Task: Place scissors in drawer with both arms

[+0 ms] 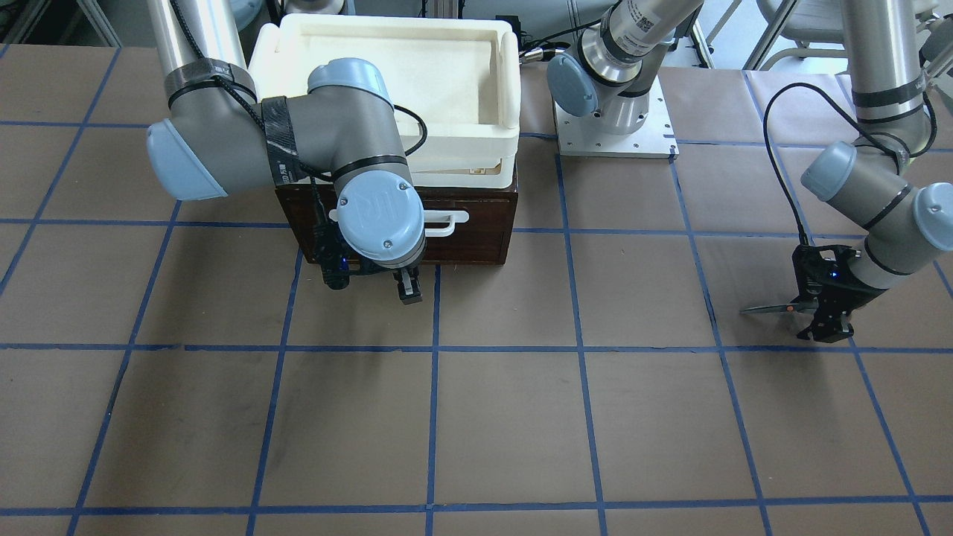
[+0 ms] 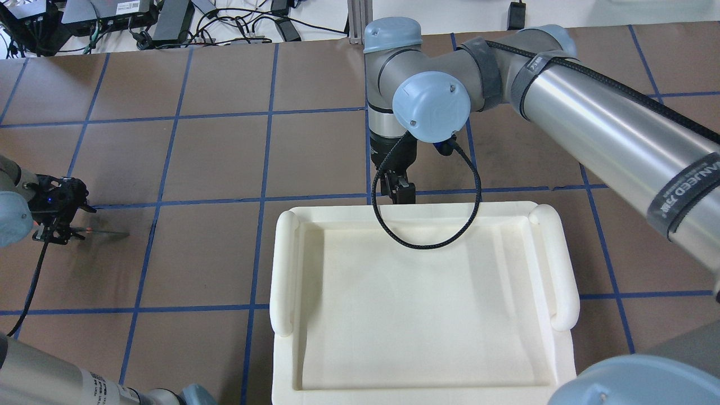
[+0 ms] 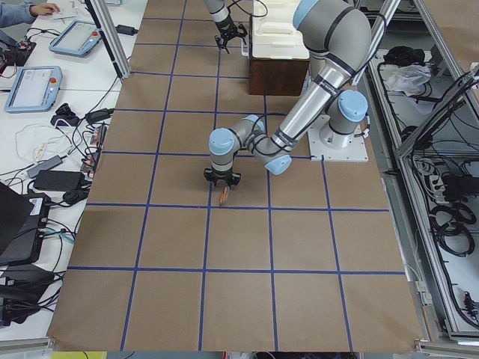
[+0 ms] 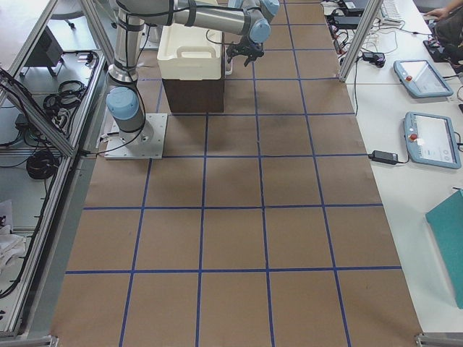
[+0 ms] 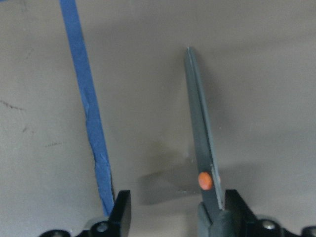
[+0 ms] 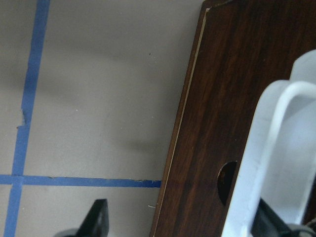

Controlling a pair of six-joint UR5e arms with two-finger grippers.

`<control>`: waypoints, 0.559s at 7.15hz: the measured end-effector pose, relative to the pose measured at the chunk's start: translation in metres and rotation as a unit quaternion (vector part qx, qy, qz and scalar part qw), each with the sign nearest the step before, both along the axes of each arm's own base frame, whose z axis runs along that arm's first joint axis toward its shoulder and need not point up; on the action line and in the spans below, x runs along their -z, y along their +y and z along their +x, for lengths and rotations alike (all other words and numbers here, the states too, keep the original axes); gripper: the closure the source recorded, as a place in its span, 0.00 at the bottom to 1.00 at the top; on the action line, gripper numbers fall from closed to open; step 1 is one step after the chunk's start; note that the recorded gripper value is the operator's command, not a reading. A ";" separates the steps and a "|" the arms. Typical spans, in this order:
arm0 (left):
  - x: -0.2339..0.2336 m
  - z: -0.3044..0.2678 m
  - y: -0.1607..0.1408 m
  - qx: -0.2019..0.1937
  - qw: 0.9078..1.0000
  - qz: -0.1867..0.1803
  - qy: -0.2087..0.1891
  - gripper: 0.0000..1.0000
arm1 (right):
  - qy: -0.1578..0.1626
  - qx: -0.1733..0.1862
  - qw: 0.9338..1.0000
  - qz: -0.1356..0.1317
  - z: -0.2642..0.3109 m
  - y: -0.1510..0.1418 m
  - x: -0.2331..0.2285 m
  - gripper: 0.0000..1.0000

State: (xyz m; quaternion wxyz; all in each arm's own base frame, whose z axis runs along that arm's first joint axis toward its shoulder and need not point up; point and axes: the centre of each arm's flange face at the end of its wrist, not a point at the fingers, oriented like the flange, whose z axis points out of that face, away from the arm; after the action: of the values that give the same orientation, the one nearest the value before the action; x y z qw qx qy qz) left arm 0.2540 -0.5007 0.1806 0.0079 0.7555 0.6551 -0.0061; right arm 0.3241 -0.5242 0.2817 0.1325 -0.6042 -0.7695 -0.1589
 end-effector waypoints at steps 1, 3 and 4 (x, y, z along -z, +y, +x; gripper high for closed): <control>-0.007 -0.003 0.002 -0.008 1.000 0.004 0.005 0.28 | -0.001 -0.003 1.000 0.000 0.000 -0.001 0.002 0.00; -0.012 -0.002 0.006 -0.030 0.999 0.013 0.016 0.27 | -0.002 -0.006 1.000 -0.001 0.001 -0.002 0.004 0.00; -0.009 0.000 0.007 -0.035 0.999 0.017 0.016 0.27 | -0.002 -0.006 1.000 -0.001 0.001 -0.002 0.004 0.00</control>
State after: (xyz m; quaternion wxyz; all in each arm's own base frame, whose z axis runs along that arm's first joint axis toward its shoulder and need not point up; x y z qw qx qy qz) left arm 0.2542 -0.4941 0.1900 -0.0159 0.7321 0.6810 -0.0069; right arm 0.3248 -0.5267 0.2772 0.1312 -0.5993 -0.7736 -0.1589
